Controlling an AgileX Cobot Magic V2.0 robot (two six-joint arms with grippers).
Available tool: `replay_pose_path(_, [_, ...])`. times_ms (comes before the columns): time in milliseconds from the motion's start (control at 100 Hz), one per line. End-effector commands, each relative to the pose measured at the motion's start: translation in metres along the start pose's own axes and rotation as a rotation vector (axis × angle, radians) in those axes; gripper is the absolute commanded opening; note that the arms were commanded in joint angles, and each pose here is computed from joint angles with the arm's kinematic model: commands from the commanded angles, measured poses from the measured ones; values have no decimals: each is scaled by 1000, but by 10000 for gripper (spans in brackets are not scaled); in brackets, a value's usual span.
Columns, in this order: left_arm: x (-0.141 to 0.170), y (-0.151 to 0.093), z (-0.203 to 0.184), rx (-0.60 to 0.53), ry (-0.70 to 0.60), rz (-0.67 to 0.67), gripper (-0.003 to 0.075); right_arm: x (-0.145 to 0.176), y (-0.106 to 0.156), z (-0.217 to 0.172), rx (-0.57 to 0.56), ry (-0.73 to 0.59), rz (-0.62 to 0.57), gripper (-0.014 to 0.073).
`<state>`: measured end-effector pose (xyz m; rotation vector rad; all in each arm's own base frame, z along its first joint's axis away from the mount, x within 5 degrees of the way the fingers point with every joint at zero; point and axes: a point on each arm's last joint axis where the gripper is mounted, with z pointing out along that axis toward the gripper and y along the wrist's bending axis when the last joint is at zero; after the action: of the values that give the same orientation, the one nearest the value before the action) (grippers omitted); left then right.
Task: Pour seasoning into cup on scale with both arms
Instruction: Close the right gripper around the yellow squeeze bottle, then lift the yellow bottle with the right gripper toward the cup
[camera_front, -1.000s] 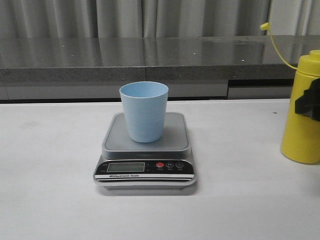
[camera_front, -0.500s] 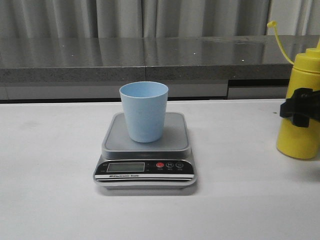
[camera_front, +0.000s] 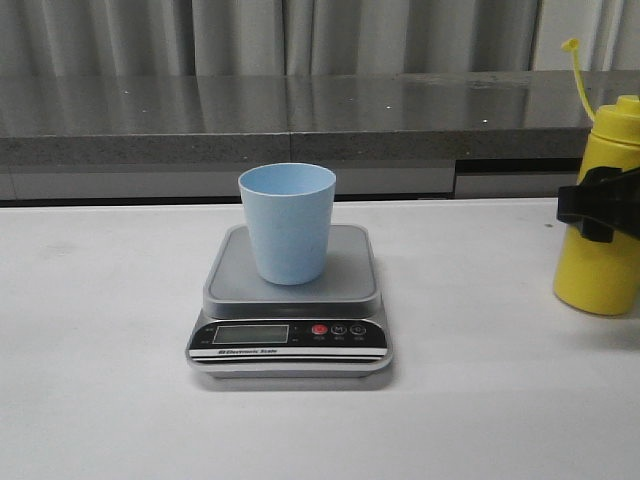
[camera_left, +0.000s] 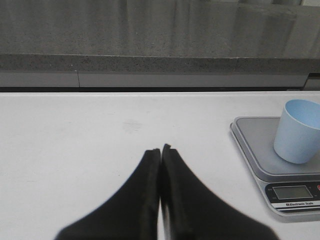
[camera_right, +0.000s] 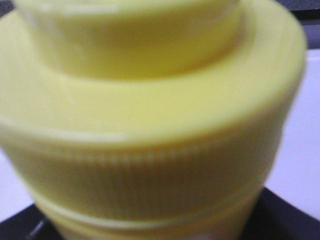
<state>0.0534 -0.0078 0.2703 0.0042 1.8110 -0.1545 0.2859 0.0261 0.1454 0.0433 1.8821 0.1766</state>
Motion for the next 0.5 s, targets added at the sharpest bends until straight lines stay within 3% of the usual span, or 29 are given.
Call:
replay_pose_path(0, [-15, -1, -2, 2, -103, -5, -20, -23, 6, -2, -46, -140, -16, 346])
replay_pose_path(330, [-15, -1, -2, 2, -103, -5, -20, -48, 13, -22, -74, -135, -63, 340])
replay_pose_path(490, [-15, -1, -2, 2, -103, -5, -20, -66, 22, -33, -126, -58, -236, 340])
